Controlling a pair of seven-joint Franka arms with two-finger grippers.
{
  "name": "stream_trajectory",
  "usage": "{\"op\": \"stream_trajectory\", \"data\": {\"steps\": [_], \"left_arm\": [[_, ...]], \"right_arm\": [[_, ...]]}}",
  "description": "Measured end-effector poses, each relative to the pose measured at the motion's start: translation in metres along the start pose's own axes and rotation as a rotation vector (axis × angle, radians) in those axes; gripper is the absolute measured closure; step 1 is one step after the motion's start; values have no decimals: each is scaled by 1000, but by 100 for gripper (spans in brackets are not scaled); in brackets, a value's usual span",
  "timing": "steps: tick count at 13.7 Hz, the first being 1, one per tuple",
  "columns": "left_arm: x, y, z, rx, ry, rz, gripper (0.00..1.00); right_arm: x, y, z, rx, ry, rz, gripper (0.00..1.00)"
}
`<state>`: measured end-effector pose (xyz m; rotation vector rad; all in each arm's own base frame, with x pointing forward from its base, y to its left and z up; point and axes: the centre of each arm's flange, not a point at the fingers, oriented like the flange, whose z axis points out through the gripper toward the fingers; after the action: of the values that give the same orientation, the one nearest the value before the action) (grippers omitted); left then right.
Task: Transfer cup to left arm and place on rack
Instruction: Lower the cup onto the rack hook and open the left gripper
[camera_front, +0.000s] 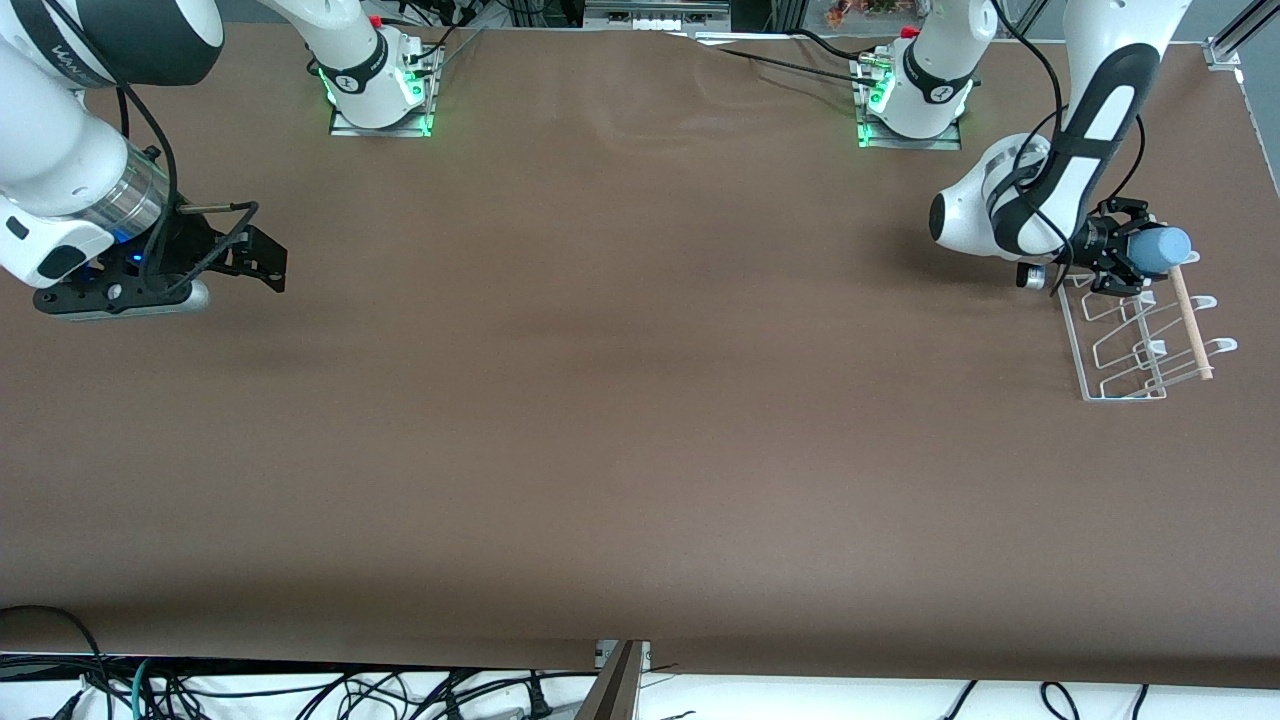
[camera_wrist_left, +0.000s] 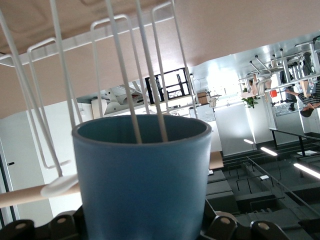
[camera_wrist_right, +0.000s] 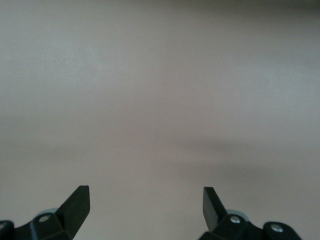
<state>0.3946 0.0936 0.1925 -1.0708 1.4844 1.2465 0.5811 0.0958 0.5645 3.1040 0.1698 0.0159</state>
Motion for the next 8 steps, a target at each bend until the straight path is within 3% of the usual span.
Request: {"op": "stream_trajectory", "data": {"steps": [1, 4, 8], "left_arm": [[0, -5, 1, 5, 20, -11, 25], [-13, -22, 5, 10, 43, -57, 1], [-38, -45, -4, -47, 98, -155, 0]], "right_arm": [[0, 0, 0, 0, 0, 0, 0], [0, 0, 0, 0, 1, 0, 0], [0, 0, 0, 0, 1, 0, 0]]}}
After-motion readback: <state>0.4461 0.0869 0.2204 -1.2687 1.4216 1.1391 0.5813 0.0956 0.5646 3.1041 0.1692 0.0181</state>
